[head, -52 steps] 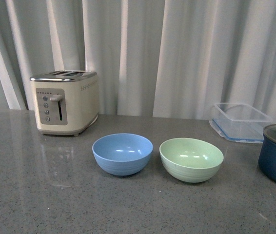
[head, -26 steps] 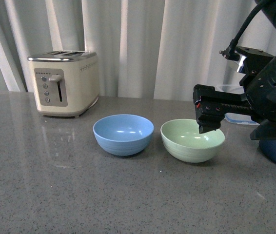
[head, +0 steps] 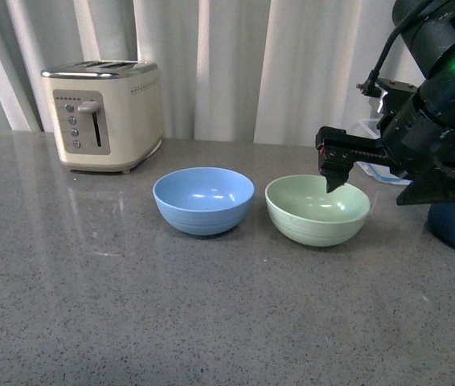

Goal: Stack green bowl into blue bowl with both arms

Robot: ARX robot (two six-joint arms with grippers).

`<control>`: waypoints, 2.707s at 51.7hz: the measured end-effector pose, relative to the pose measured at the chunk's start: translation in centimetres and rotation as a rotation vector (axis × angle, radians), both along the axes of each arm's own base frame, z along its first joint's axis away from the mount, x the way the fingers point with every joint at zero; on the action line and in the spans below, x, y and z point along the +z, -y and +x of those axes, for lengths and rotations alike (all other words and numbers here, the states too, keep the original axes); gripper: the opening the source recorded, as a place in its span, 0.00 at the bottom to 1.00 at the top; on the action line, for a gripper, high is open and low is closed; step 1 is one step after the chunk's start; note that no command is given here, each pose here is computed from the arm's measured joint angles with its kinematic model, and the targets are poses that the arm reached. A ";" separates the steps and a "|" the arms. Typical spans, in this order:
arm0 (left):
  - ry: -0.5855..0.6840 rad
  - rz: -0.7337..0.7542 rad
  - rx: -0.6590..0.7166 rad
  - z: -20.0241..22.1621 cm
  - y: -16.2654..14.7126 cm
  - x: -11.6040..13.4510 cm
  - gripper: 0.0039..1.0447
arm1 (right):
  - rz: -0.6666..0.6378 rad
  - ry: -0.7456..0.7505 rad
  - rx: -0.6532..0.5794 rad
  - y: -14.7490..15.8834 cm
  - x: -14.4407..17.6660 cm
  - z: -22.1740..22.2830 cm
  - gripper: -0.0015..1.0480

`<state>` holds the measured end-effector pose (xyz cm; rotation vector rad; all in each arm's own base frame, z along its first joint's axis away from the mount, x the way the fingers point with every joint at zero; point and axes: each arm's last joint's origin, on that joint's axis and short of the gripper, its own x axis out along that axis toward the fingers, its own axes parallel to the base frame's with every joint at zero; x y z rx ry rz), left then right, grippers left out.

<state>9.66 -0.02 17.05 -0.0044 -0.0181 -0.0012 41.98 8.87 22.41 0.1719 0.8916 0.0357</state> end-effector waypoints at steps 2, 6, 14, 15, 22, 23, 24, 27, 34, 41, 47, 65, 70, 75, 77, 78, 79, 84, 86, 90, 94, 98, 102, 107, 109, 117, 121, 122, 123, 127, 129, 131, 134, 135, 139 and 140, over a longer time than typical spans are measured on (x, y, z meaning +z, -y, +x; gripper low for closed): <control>0.000 0.000 0.000 0.0 0.0 0.0 0.94 | -0.001 -0.002 0.001 0.0 -0.2 0.3 0.90; 0.000 0.000 0.000 0.0 0.0 0.0 0.94 | 0.001 -0.010 0.003 0.0 -0.5 0.7 0.90; 0.000 0.000 0.000 0.0 0.0 0.0 0.94 | 0.004 -0.031 0.012 -0.1 -1.5 1.4 0.90; 0.000 0.000 0.000 0.0 0.0 0.0 0.94 | 0.006 -0.033 0.014 -0.1 -1.6 1.5 0.90; 0.000 0.000 0.000 0.0 0.0 0.0 0.94 | 0.004 -0.049 0.024 0.0 -2.6 2.1 0.90; 0.000 0.000 0.000 0.0 0.0 0.0 0.94 | 0.004 -0.051 0.026 0.0 -2.7 2.2 0.90; 0.000 0.000 0.000 0.0 0.0 0.0 0.94 | 0.005 -0.052 0.027 0.0 -2.8 2.3 0.90; 0.000 0.000 0.000 0.0 0.0 0.0 0.94 | 0.008 -0.050 0.034 0.1 -2.9 2.5 0.90; 0.000 0.000 0.000 0.0 0.0 0.0 0.94 | 0.020 -0.041 0.040 0.1 -3.3 2.8 0.72; 0.000 0.000 0.000 0.0 0.0 0.0 0.94 | 0.037 -0.031 0.052 0.2 -3.3 3.0 0.49; 0.000 0.000 0.000 0.0 0.0 0.0 0.94 | 0.044 -0.024 0.053 0.3 -3.3 3.0 0.28; 0.000 0.000 0.000 0.0 0.0 0.0 0.94 | 0.044 -0.016 0.053 0.9 -3.1 2.9 0.01; 0.000 0.000 0.000 0.0 0.0 0.0 0.94 | 0.041 -0.008 0.056 1.0 -2.7 2.9 0.01; 0.000 0.000 0.000 0.0 0.0 0.0 0.94 | 0.034 0.009 0.062 1.2 -2.1 2.8 0.01; 0.000 0.000 0.000 0.0 0.0 0.0 0.94 | 0.033 0.020 0.066 1.2 -1.7 2.8 0.01; 0.000 0.000 0.000 0.0 0.0 0.0 0.94 | 0.032 0.026 0.069 1.2 -1.4 2.8 0.01; 0.000 0.000 0.000 0.0 0.0 0.0 0.94 | 0.032 0.031 0.070 1.2 -1.2 2.9 0.01; 0.000 0.000 0.000 0.0 0.0 0.0 0.94 | 0.030 0.065 0.091 0.9 0.2 3.0 0.01; 0.000 0.000 0.000 0.0 0.0 0.0 0.94 | 0.033 0.075 0.101 0.7 0.7 3.0 0.01; 0.000 0.000 0.000 0.0 0.0 0.0 0.94 | 0.042 0.101 0.130 -0.1 1.8 3.0 0.01; 0.000 0.000 0.000 0.0 0.0 0.0 0.94 | 0.050 0.123 0.156 -1.1 2.8 3.1 0.01; 0.000 0.000 0.000 0.0 0.0 0.0 0.94 | 0.057 0.136 0.176 -1.9 3.5 3.0 0.01; 0.000 0.000 0.000 0.0 0.0 0.0 0.94 | 0.064 0.151 0.201 -2.8 4.1 3.0 0.01; 0.000 0.000 0.000 0.0 0.0 0.0 0.94 | 0.073 0.171 0.241 -4.4 5.0 2.9 0.01; 0.000 0.000 0.000 0.0 0.0 0.0 0.94 | 0.075 0.174 0.252 -4.9 5.0 2.9 0.01; 0.000 0.000 0.000 0.0 0.0 0.0 0.94 | 0.080 0.150 0.295 -6.9 4.0 3.3 0.01; 0.000 0.000 0.000 0.0 0.0 0.0 0.94 | 0.081 0.126 0.315 -7.9 2.9 3.5 0.01; 0.000 0.000 0.000 0.0 0.0 0.0 0.94 | 0.081 0.117 0.321 -8.2 2.6 3.6 0.01; 0.000 0.000 0.000 0.0 0.0 0.0 0.94 | 0.082 0.114 0.325 -8.4 2.4 3.6 0.01; 0.000 0.000 0.000 0.0 0.0 0.0 0.94 | 0.084 0.105 0.336 -8.9 2.0 3.8 0.01; 0.000 0.000 0.000 0.0 0.0 0.0 0.94 | 0.087 0.100 0.344 -9.2 1.8 4.0 0.01; 0.000 0.000 0.000 0.0 0.0 0.0 0.94 | 0.088 0.098 0.347 -9.4 1.7 4.1 0.01; 0.000 0.000 0.000 0.0 0.0 0.0 0.94 | 0.091 0.102 0.353 -9.7 1.8 4.2 0.01; 0.000 0.000 0.000 0.0 0.0 0.0 0.94 | 0.091 0.102 0.354 -9.7 1.8 4.2 0.01; 0.000 0.000 0.000 0.0 0.0 0.0 0.94 | 0.095 0.107 0.358 -9.9 1.9 4.5 0.01; 0.000 0.000 0.000 0.0 0.0 0.0 0.94 | 0.095 0.107 0.359 -9.9 1.9 4.5 0.01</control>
